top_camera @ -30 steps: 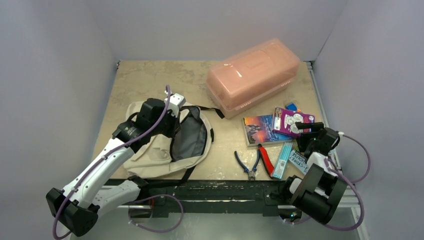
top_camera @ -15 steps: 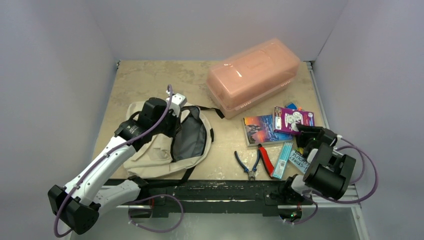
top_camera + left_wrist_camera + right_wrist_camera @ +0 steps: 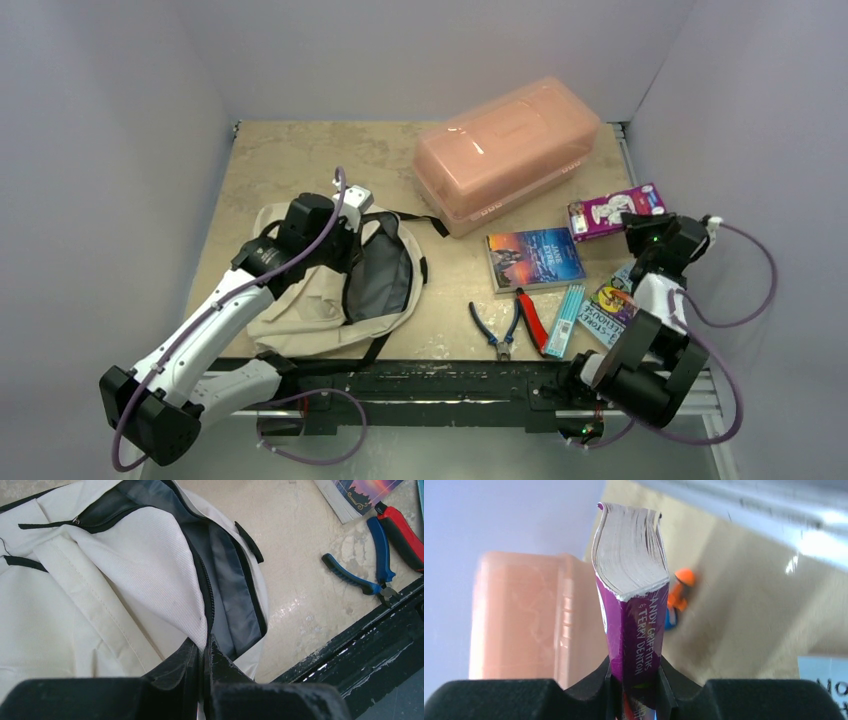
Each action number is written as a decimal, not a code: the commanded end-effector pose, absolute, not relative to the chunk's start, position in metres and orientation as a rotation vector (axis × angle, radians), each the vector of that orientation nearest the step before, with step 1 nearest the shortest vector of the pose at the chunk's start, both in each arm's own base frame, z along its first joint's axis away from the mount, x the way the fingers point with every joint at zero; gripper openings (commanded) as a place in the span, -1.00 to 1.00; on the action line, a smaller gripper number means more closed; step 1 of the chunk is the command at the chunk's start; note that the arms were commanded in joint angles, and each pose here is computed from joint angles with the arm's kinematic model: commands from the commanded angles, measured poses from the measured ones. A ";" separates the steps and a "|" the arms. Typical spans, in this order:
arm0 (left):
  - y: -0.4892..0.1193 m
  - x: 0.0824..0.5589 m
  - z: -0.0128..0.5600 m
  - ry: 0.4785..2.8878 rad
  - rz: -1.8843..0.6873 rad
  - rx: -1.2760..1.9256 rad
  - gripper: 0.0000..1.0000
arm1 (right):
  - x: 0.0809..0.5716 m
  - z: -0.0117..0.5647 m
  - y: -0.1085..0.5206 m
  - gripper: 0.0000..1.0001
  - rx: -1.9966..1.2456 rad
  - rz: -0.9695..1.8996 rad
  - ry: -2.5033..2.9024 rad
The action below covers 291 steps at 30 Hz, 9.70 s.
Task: Pack the student bag
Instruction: Pick up the book from the center of the board, then place the book in the student bag, then pick up the book from the center of the board.
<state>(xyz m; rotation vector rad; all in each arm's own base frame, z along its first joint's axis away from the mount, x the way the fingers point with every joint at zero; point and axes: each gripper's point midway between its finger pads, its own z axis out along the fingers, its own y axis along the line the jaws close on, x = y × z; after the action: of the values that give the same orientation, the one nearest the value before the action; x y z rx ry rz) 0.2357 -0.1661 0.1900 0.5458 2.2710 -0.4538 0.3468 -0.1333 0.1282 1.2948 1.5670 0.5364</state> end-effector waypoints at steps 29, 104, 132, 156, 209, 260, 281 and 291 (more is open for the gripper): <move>-0.149 0.246 0.366 1.865 -0.742 -0.067 0.96 | 0.291 0.425 0.278 -1.00 -0.809 1.792 1.576; -0.215 0.232 0.166 2.463 -0.335 0.249 0.73 | 0.332 0.463 0.117 -1.00 0.147 0.500 1.408; -0.144 0.277 0.207 2.232 -0.018 0.014 -1.00 | 0.294 0.374 0.251 -1.00 -0.431 1.160 1.777; -0.122 0.258 0.267 1.987 -0.200 -0.078 -1.00 | 0.248 0.266 0.397 -1.00 -0.308 1.924 2.206; -0.133 0.245 0.244 2.041 -0.261 0.048 -1.00 | 0.299 0.218 0.334 0.75 -0.558 0.386 2.135; -0.449 0.202 0.273 1.513 -0.641 1.249 0.43 | 0.308 0.069 -0.026 0.03 0.963 0.759 2.230; -0.562 0.261 0.129 1.503 -0.314 1.473 0.56 | 0.310 0.090 0.000 -0.23 0.968 1.004 2.139; -0.579 0.288 0.097 1.495 -0.195 1.407 0.44 | 0.309 0.090 0.001 -0.24 0.976 1.015 2.136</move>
<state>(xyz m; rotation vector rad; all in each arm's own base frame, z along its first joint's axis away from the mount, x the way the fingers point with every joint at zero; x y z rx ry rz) 0.2681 -0.5642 0.0870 1.4855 1.5629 -0.2568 0.3064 -0.0063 0.0765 1.0262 2.1713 0.9500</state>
